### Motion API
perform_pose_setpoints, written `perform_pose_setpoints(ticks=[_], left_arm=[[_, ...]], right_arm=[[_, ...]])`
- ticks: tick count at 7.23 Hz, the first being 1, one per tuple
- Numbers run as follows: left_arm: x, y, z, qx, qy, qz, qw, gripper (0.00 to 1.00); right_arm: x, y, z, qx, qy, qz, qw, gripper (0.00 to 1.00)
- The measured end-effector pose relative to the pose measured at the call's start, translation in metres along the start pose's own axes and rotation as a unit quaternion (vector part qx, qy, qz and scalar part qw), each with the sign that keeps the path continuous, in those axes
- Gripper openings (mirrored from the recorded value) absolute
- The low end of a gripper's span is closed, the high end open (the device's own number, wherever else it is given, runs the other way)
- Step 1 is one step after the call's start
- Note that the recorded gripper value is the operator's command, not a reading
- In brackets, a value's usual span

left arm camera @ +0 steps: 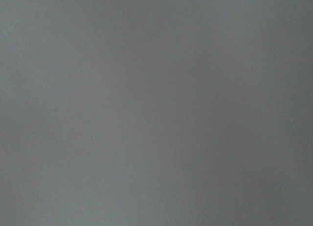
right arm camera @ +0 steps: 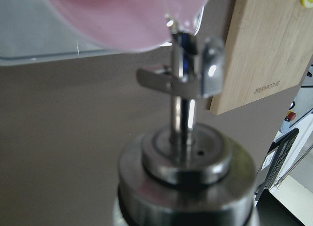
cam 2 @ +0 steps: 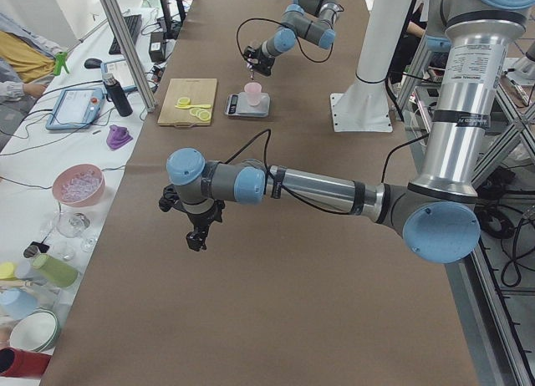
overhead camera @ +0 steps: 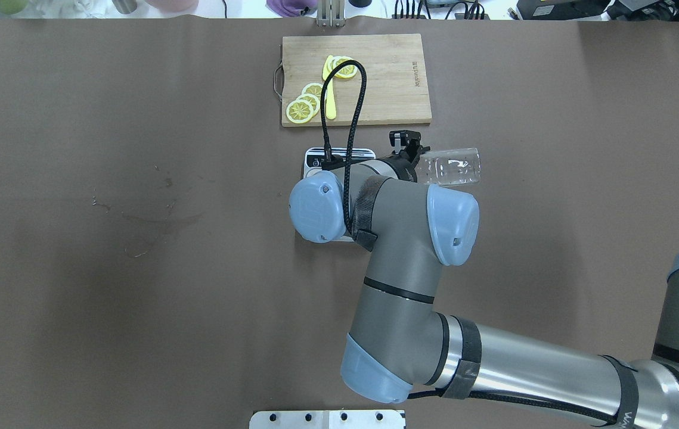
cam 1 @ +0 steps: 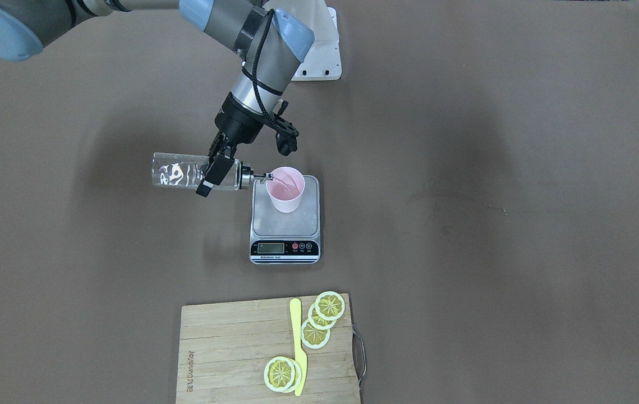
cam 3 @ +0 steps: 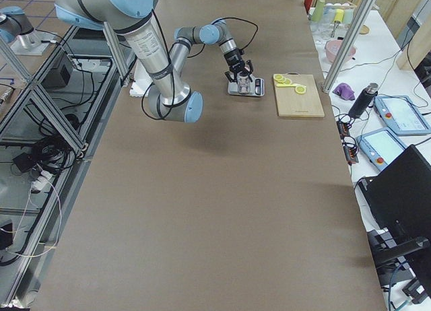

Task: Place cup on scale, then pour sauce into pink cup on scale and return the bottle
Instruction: 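Tilt the bottle spout over the pink cup with the right gripper, then tilt the bottle upright and carry it back with the right gripper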

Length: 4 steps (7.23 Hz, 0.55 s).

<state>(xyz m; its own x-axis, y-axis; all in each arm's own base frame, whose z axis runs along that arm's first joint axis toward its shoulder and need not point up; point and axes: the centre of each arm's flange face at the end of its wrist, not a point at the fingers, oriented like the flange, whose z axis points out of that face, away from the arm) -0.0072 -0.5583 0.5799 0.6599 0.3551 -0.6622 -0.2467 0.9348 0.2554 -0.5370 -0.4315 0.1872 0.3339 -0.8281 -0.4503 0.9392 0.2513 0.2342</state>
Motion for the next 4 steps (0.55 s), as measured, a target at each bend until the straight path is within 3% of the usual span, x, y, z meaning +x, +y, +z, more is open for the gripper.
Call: perform_pose_setpoints(ticks=[2, 4], left_arm=[[0.001, 0.0, -0.001, 0.001, -0.001, 0.001, 1.0, 0.98], [0.004, -0.001, -0.004, 0.003, -0.002, 0.004, 1.0, 0.98]], right_arm=[[-0.001, 0.001, 0.001, 0.037, -0.007, 0.067, 0.997, 0.0], [-0.013, 0.029, 0.022, 0.105, -0.03, 0.144, 0.9835, 0.0]])
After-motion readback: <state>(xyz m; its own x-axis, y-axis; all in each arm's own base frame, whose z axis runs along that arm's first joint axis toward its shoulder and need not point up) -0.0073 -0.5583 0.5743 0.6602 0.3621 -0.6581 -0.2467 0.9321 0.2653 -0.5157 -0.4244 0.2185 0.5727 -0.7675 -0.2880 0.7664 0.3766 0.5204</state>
